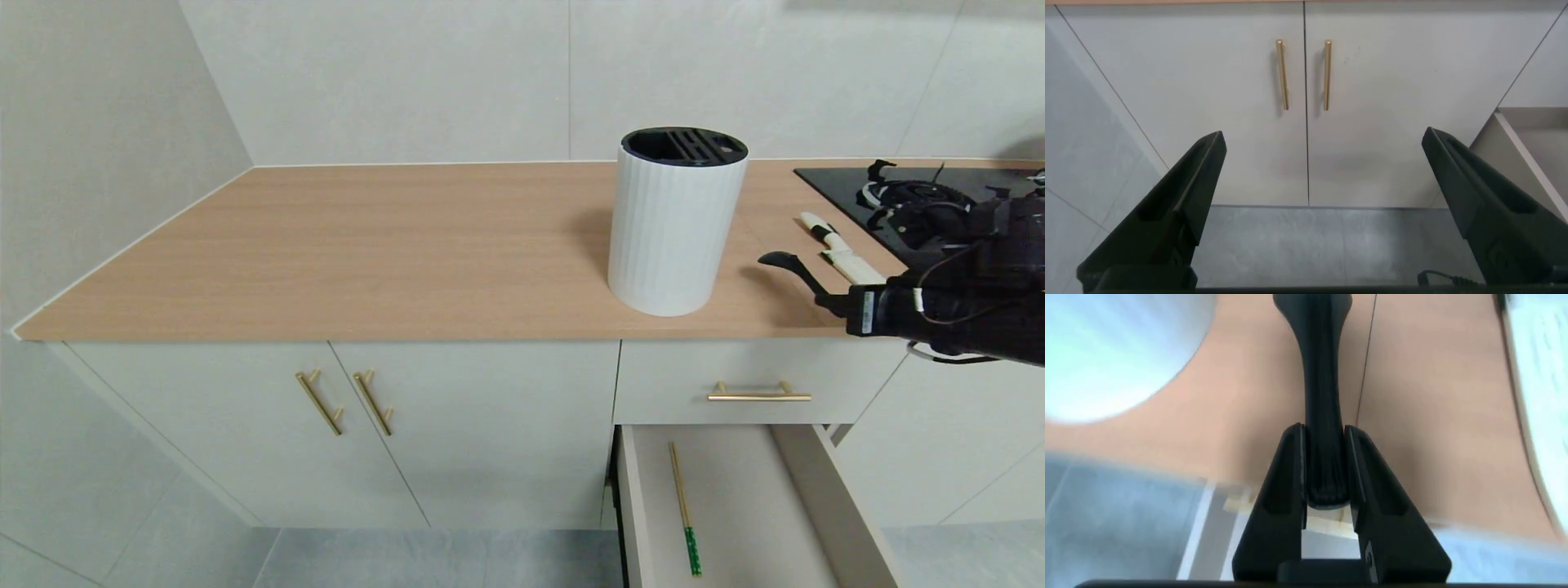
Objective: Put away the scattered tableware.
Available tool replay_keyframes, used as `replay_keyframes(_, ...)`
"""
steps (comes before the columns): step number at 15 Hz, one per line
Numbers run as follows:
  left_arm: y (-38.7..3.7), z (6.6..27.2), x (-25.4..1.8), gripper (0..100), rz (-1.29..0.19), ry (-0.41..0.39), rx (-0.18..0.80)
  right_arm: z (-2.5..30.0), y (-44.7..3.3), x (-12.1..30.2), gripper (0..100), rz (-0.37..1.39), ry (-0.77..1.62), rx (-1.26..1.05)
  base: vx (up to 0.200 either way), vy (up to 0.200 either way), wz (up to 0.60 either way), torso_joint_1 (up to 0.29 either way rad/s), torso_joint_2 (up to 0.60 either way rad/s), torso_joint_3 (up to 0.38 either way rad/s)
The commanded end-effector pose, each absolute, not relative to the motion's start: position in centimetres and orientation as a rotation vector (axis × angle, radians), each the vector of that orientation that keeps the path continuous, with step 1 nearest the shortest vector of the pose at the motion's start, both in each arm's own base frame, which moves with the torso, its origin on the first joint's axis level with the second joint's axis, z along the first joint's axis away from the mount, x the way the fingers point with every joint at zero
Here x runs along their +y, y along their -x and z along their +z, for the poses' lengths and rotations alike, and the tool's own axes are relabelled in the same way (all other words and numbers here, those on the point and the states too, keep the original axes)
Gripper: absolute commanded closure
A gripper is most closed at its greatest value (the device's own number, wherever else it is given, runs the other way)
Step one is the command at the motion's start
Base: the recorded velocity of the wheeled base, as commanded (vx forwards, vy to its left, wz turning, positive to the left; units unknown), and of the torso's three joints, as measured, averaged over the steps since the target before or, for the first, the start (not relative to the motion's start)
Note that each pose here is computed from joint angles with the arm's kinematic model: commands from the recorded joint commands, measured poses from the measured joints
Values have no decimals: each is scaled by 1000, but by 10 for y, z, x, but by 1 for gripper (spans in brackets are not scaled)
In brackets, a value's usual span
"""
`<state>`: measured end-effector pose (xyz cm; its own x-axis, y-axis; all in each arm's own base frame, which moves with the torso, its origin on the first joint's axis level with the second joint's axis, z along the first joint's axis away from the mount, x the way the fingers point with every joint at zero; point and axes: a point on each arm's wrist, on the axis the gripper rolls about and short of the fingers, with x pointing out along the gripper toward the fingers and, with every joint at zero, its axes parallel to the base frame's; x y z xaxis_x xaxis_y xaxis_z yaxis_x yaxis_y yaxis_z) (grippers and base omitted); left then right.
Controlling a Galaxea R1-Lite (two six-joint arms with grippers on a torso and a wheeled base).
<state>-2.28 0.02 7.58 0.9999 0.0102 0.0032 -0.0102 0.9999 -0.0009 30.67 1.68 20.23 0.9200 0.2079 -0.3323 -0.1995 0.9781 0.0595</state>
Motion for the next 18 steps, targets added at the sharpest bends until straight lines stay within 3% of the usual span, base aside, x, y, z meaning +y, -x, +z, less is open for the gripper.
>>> replay_keyframes(1,23,76,0,0,11,2,-3,224,-232,15,100,255,-31,274,0,0,0,0,0,0)
replay_keyframes(6,23,76,0,0,11,0,-3,220,-180,13,100,262,-23,264,0,0,0,0,0,0)
replay_keyframes(9,23,76,0,0,11,2,-3,198,-179,14,100,290,85,399,0,0,0,0,0,0)
replay_keyframes(18,23,76,0,0,11,2,-3,180,-177,18,100,329,167,459,0,0,0,-46,102,56)
